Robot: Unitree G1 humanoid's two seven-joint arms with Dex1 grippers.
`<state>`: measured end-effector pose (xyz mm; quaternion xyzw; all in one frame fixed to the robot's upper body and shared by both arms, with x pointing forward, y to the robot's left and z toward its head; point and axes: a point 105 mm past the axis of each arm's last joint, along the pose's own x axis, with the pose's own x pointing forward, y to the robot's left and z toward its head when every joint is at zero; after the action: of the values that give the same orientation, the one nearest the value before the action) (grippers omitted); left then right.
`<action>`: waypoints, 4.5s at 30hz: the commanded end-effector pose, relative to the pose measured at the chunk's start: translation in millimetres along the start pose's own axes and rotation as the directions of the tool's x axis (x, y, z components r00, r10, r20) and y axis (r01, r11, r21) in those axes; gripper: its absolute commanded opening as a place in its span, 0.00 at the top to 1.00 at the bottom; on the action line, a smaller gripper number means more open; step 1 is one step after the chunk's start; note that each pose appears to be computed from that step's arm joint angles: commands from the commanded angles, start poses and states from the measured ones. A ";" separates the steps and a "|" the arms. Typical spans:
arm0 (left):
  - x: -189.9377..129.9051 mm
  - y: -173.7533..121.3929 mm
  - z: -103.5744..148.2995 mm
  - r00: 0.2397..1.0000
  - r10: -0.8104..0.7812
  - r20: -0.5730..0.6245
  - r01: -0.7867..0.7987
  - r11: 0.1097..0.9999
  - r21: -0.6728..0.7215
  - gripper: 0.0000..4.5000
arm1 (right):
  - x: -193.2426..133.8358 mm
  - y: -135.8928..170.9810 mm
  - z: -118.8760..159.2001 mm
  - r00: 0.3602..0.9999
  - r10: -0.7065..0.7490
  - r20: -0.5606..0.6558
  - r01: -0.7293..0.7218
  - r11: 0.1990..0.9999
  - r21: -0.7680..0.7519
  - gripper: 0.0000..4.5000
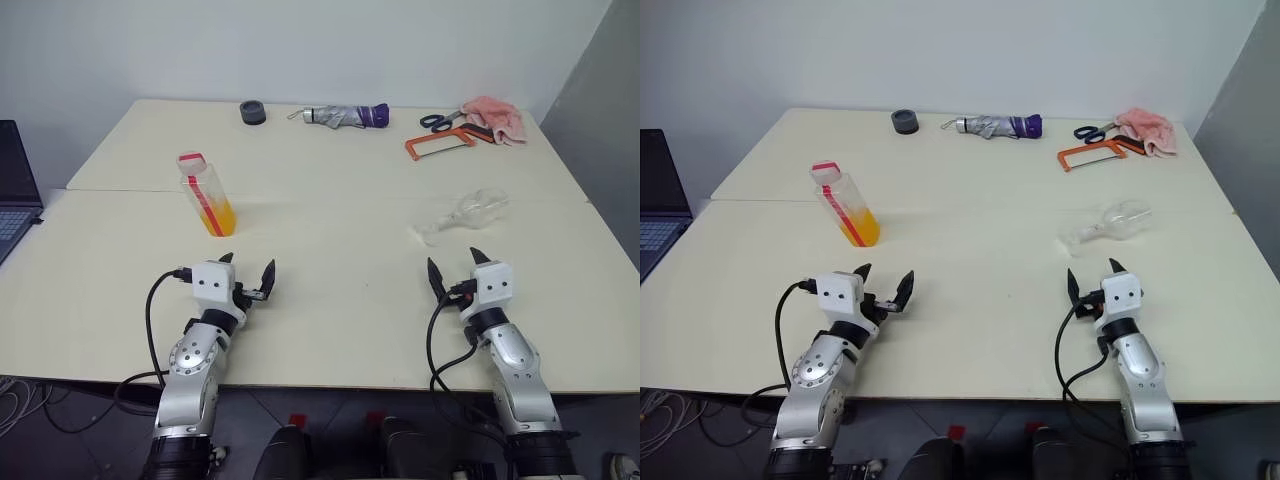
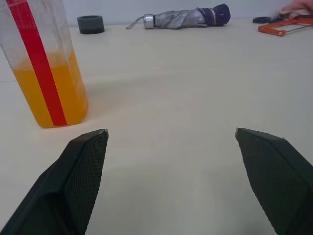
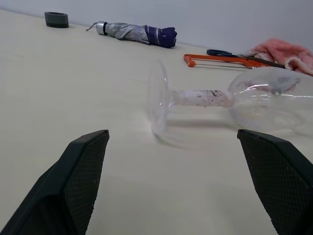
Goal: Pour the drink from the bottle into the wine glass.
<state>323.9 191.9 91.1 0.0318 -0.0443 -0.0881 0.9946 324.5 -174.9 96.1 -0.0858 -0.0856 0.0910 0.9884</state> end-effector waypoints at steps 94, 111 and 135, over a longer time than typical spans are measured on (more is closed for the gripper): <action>42.4 91.8 74.3 0.969 0.233 0.078 -0.237 0.971 0.042 0.01 | 5.6 113.5 124.9 0.597 0.785 0.162 -0.794 0.608 -0.019 0.00; 75.8 98.9 86.1 0.981 0.175 0.078 -0.181 0.981 0.068 0.01 | 7.7 129.8 138.2 0.509 0.838 0.195 -0.850 0.525 -0.039 0.00; 101.8 94.5 104.4 0.984 0.141 0.109 -0.152 0.984 0.091 0.01 | 6.2 135.9 143.0 0.462 0.864 0.199 -0.875 0.481 -0.058 0.00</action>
<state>430.2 258.7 186.0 0.0586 -0.0664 -0.0170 0.9959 283.4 -20.9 201.3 -0.0778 -0.1081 0.5901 0.7963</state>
